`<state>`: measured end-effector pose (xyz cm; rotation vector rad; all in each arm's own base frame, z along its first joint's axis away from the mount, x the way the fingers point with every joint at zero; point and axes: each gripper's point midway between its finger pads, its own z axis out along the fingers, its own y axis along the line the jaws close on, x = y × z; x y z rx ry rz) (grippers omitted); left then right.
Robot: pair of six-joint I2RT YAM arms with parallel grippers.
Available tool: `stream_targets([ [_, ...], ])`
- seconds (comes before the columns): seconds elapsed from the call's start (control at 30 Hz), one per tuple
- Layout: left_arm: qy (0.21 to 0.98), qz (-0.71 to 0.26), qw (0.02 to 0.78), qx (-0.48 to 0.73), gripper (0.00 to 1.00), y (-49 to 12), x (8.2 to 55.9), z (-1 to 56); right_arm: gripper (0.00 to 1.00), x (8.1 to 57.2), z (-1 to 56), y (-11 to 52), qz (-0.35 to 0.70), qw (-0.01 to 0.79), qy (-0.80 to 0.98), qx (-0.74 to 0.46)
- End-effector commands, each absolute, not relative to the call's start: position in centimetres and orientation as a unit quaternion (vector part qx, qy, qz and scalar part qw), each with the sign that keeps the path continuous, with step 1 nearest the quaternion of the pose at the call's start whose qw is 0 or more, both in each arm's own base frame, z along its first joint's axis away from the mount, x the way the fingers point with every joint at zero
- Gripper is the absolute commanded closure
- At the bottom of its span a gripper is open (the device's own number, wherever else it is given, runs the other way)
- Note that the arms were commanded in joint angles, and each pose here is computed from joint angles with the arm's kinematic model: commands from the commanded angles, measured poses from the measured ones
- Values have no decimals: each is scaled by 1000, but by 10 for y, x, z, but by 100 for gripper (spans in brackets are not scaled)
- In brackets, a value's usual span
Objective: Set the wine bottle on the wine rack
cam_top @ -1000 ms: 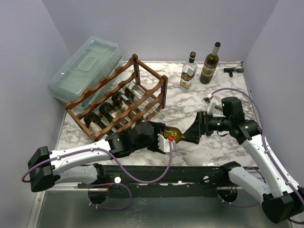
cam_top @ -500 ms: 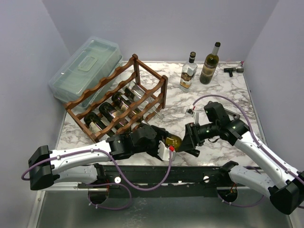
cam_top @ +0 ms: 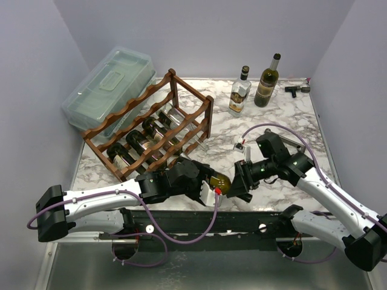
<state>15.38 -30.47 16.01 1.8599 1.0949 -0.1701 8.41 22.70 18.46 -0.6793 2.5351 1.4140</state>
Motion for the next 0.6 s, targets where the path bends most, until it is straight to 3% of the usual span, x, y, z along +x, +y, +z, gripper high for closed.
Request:
stream_targets([
  [0.0,430,-68,532,727,100,-315,161,200,50,78,177,227,470,54,851,-225],
  [0.23,435,-77,533,722,100,-318,160,201,50,86,175,227,461,72,857,-218],
  [0.43,442,-77,536,715,100,-319,162,204,41,89,178,226,453,85,860,-217],
  [0.57,457,-73,548,696,100,-321,168,211,49,92,175,227,444,75,866,-217],
])
